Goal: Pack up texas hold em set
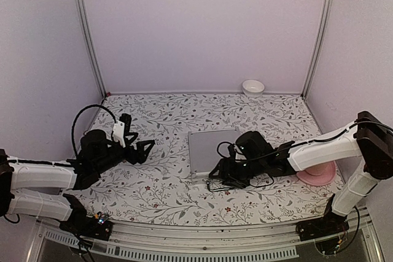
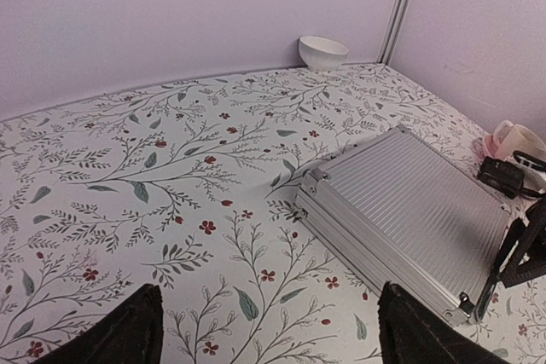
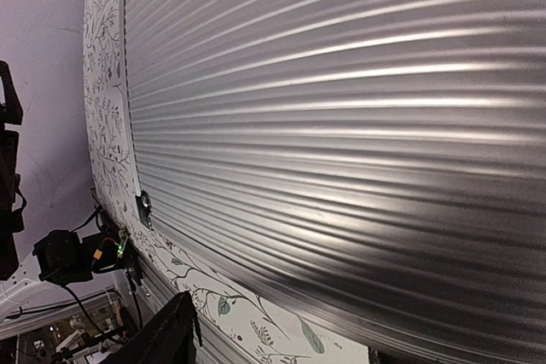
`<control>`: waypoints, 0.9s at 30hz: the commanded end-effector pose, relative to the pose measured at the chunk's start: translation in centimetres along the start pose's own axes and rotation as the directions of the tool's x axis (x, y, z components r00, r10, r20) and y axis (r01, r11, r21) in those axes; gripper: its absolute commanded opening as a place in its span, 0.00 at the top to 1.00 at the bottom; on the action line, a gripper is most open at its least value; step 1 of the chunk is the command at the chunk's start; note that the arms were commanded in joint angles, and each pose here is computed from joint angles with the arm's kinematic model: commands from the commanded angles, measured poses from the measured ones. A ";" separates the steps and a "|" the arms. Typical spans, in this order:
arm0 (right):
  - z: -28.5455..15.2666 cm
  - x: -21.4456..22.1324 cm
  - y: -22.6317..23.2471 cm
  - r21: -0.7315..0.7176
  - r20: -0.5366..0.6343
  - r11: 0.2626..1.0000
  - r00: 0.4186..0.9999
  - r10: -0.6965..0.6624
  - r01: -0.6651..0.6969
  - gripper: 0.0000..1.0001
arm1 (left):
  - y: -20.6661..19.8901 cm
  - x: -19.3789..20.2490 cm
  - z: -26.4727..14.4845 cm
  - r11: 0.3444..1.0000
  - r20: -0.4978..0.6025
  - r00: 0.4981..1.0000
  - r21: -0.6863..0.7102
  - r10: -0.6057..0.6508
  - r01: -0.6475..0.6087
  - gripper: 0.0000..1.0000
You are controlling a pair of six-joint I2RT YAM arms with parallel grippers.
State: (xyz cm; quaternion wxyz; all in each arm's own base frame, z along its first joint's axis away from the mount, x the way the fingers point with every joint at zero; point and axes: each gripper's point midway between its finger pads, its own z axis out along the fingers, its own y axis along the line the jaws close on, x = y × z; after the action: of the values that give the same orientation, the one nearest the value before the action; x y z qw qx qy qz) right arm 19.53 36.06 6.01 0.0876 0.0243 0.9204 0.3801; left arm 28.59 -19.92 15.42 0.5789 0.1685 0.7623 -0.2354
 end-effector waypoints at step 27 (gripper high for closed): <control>-0.3 -1.1 2.3 -0.099 0.038 0.995 0.999 0.003 0.001 0.34 | -0.1 -0.9 0.2 1.000 0.014 1.000 0.004 0.009 -0.009 0.13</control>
State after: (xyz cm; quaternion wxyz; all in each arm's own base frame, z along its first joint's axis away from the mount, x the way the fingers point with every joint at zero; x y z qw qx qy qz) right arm 19.75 37.10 7.83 0.0927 0.0264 0.9029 0.4189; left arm 28.59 -19.92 15.42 0.5790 0.1686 0.7622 -0.2353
